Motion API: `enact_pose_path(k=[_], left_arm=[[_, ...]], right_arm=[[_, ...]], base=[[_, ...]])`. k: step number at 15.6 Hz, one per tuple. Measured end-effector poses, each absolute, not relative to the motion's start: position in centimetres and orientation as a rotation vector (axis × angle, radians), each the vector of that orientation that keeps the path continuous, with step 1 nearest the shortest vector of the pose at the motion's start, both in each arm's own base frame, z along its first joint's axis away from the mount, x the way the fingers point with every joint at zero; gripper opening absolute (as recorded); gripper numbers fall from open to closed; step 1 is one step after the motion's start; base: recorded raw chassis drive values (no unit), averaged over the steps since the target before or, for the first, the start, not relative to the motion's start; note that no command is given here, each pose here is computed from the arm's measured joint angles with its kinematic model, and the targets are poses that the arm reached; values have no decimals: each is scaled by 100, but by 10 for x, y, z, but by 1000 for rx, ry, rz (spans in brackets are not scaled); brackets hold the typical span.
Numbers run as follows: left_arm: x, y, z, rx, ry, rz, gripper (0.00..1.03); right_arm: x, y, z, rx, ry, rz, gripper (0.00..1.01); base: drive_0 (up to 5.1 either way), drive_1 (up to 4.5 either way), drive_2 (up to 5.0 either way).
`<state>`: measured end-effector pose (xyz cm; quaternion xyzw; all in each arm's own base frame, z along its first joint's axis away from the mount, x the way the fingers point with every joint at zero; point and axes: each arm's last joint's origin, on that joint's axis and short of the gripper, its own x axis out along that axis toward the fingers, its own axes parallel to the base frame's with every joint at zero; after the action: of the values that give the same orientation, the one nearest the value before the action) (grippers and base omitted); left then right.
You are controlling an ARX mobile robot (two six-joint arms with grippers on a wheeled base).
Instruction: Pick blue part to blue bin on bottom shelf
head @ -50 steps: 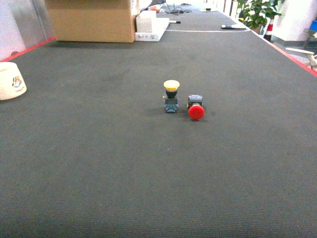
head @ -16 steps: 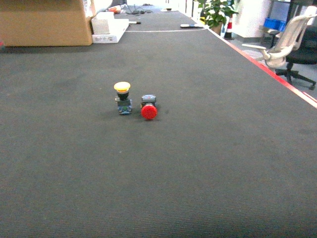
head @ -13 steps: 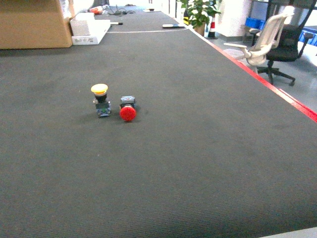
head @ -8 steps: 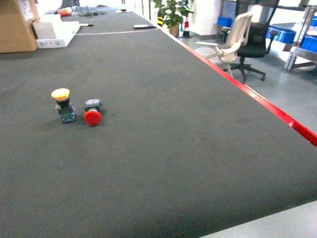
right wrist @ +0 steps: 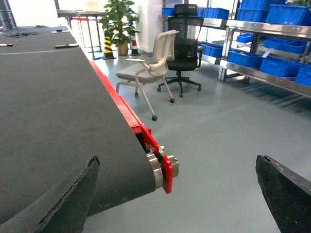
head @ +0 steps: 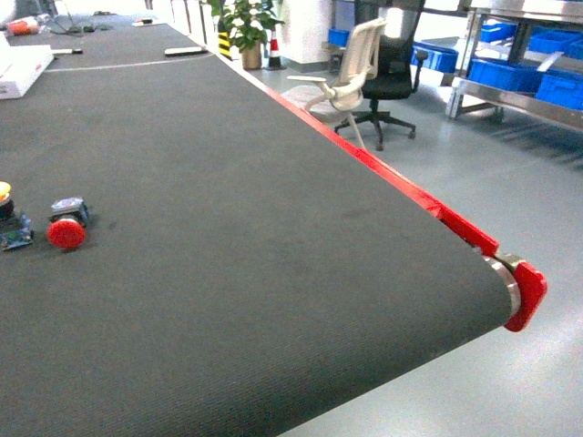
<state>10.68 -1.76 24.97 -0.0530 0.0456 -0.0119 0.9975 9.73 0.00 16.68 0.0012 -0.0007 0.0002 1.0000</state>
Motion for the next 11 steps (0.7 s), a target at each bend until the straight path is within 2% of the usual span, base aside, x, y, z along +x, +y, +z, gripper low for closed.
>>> enact_pose_path(k=[11], left_arm=[[107,-18,250,-106,91,-24,45]], right_arm=[[97,0,167,2,-1,0,98]], base=[[-158,-158,-158]])
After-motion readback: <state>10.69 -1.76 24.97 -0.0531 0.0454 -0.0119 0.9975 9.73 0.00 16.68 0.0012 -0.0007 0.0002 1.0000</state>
